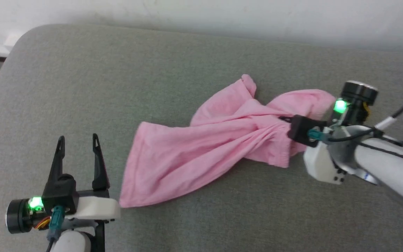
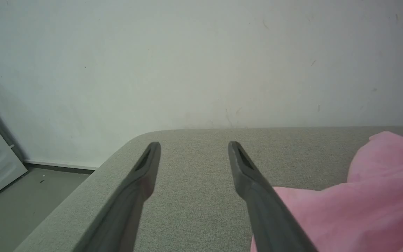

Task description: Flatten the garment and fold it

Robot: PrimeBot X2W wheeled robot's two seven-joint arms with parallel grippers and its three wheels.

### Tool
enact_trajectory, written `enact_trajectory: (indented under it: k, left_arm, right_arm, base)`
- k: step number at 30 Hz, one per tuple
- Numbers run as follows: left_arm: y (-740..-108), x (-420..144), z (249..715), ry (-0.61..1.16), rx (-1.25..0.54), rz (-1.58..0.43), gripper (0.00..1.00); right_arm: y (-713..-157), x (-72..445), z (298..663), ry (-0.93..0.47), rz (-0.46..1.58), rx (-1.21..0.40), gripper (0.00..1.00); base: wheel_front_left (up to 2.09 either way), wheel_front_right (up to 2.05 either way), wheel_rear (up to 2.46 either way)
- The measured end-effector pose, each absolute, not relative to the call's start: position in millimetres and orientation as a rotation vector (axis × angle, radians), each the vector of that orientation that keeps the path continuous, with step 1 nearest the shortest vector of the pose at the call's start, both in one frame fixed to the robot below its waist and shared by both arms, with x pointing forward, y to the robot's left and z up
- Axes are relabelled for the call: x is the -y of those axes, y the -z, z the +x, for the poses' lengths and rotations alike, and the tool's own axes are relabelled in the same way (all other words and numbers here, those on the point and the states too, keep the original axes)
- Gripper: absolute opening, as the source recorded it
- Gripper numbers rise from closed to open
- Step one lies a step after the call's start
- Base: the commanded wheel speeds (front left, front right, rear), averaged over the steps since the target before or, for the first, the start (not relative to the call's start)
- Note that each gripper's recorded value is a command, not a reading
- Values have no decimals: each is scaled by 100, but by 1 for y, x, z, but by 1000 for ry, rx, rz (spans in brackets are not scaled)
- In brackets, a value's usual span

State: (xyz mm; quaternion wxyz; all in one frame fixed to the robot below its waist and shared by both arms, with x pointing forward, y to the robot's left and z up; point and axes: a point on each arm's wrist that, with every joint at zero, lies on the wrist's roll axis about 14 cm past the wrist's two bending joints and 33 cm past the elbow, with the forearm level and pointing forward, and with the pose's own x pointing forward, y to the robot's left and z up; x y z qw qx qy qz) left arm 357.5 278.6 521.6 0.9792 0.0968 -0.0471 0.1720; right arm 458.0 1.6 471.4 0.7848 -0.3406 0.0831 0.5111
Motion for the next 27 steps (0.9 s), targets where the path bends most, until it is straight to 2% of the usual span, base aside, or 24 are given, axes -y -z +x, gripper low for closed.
enact_trajectory:
  k: [5,6,8,12,15,16,17,18,22,27]
  left_arm:
    - [-524,-264,361,-299,110,174,100]
    - [-526,-259,362,-285,122,173,100]
    - [-525,-255,361,-273,119,171,100]
    - [-524,-251,361,-256,117,168,100]
    - [-524,-247,364,-241,122,166,100]
    - [-524,-245,364,-236,121,166,100]
    - [-523,-244,364,-233,120,163,100]
    - [-522,-243,363,-231,116,163,100]
    - [-520,-239,362,-211,110,167,100]
    - [-527,-232,362,-189,135,177,100]
  right_arm:
    - [-479,53,459,-1015,-815,-189,0]
    - [-458,86,437,-998,-821,-277,0]
    - [-436,106,415,-993,-792,-363,0]
    - [-392,131,362,-991,-700,-533,0]
    - [-380,137,346,-956,-637,-567,0]
    - [-380,137,345,-940,-615,-560,4]
    - [-379,136,344,-926,-593,-556,29]
    - [-381,135,344,-907,-562,-546,100]
    - [-399,133,350,-846,-507,-449,100]
    - [-455,143,371,-750,-504,-291,100]
  base:
    - [0,0,0]
    - [0,0,0]
    - [0,0,0]
    - [0,0,0]
    - [0,0,0]
    - [0,0,0]
    - [0,0,0]
    - [0,0,0]
    - [0,0,0]
    - [0,0,0]
